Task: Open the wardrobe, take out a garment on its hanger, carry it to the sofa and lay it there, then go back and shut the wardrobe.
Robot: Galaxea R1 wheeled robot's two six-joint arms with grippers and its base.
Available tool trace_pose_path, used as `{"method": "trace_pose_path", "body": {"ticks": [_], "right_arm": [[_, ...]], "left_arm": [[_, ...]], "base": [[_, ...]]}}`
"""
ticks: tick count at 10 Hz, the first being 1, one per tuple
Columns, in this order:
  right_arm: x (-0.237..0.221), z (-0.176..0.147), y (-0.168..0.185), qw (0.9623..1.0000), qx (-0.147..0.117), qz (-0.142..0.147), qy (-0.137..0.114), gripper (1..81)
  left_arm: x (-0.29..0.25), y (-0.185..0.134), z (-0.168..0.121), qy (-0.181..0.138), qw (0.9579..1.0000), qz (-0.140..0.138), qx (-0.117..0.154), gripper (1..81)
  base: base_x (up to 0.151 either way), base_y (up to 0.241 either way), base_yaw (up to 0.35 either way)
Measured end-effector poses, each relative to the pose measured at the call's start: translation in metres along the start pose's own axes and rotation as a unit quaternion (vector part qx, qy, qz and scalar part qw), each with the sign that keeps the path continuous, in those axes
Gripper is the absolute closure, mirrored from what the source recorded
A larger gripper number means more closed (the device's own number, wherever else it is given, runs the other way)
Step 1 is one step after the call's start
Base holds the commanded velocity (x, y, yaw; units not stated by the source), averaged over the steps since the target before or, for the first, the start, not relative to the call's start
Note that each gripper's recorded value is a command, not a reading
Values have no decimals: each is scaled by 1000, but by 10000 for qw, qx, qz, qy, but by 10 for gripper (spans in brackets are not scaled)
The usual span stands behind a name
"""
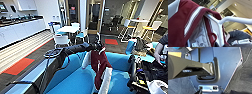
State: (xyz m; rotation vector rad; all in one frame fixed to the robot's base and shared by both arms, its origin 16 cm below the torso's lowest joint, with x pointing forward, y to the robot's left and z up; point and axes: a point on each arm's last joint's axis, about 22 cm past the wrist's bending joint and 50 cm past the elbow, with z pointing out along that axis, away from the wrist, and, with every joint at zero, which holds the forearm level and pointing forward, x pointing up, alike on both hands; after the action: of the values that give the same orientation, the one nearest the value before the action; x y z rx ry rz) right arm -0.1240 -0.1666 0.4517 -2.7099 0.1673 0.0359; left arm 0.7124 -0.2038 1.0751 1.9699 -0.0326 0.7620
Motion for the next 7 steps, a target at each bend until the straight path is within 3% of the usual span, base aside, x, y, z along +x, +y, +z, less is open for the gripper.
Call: {"method": "trace_pose_path", "body": {"ticks": [2, 4, 7], "right_arm": [[0, 0, 0, 10000, 3, -2, 0, 10], [0, 0, -1, 10000, 5, -6, 1, 10], [-1, 2, -6, 10000, 42, -6, -1, 10]], "left_arm": [[12, -38, -4, 153, 9993, -11, 339, 811], [-7, -90, -4, 90, 9972, -8, 744, 811], [-41, -124, 0, -82, 9952, 122, 964, 811]], "base": [[0, 0, 0], [0, 0, 0], [0, 0, 0]]}}
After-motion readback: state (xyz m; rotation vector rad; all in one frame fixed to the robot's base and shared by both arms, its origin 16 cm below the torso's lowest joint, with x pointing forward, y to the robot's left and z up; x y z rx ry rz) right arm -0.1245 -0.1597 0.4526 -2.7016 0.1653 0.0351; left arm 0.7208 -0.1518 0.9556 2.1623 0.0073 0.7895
